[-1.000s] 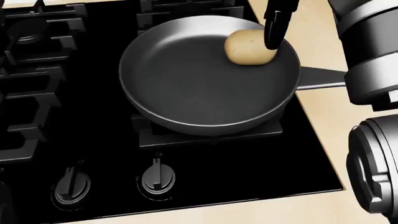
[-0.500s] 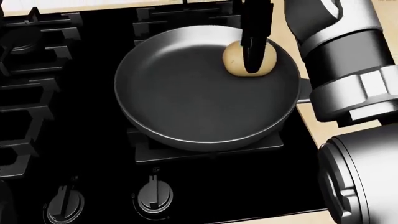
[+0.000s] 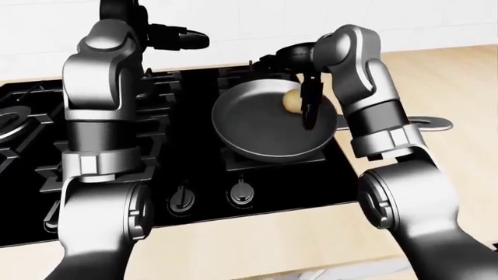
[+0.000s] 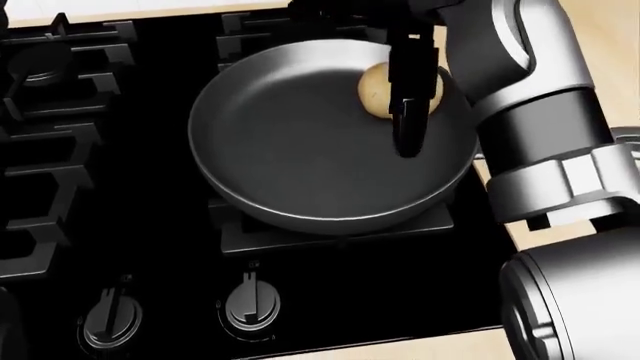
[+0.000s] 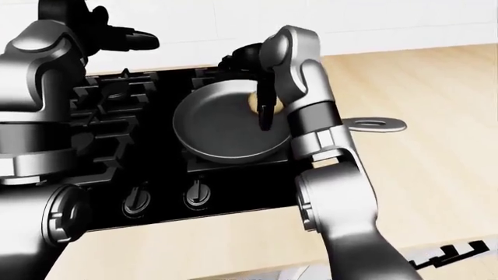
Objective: Pick the potato from the pan and place it in the bowl.
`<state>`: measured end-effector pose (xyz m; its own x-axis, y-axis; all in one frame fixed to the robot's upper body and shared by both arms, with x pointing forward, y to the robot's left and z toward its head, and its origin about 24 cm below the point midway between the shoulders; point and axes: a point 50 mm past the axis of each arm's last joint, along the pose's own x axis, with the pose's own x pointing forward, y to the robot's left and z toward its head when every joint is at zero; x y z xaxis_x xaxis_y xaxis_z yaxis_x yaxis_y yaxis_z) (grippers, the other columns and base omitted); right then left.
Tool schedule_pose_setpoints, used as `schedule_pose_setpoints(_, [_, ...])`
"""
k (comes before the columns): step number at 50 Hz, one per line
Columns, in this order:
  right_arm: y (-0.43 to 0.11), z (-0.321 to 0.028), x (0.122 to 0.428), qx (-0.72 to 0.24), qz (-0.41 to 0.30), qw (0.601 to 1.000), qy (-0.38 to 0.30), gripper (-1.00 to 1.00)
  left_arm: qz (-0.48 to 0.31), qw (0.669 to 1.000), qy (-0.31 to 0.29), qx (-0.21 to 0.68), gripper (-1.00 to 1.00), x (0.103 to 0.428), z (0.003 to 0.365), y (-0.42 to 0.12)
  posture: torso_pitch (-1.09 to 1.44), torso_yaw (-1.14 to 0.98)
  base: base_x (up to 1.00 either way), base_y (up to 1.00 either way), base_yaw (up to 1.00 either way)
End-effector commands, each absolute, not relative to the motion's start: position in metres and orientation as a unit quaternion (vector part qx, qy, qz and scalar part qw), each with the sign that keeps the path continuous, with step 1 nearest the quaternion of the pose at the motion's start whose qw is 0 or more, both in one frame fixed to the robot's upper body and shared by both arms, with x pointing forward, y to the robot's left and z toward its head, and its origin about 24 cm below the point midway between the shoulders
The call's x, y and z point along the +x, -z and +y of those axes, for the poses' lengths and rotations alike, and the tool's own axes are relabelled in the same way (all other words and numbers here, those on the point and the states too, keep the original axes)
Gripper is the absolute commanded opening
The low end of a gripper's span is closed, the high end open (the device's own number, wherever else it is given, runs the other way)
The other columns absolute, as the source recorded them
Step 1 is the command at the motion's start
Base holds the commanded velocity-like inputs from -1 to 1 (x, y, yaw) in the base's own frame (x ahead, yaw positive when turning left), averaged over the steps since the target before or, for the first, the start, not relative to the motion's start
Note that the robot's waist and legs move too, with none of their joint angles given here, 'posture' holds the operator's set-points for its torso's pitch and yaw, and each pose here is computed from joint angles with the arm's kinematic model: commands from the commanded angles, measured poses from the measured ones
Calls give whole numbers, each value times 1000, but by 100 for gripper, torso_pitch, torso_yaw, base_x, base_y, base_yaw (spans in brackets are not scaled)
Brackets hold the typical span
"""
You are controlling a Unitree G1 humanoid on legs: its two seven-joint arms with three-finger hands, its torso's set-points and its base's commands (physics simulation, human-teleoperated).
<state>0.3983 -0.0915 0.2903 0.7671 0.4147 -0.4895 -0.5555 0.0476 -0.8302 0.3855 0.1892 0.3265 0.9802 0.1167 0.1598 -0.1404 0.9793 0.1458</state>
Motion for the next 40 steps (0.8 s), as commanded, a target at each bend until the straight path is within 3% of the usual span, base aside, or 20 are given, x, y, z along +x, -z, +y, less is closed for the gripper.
schedule_pose_setpoints(1, [-313,-87,393,-606,18,729,-319,100,-128,986,-68,79,100,377,188,-351,0,0,0,0,0])
schedule_pose_setpoints(40, [-289,-112,409,-551,84,768,-315,100,-127,986,-63,83,100,378,183,-349,0,0,0,0,0])
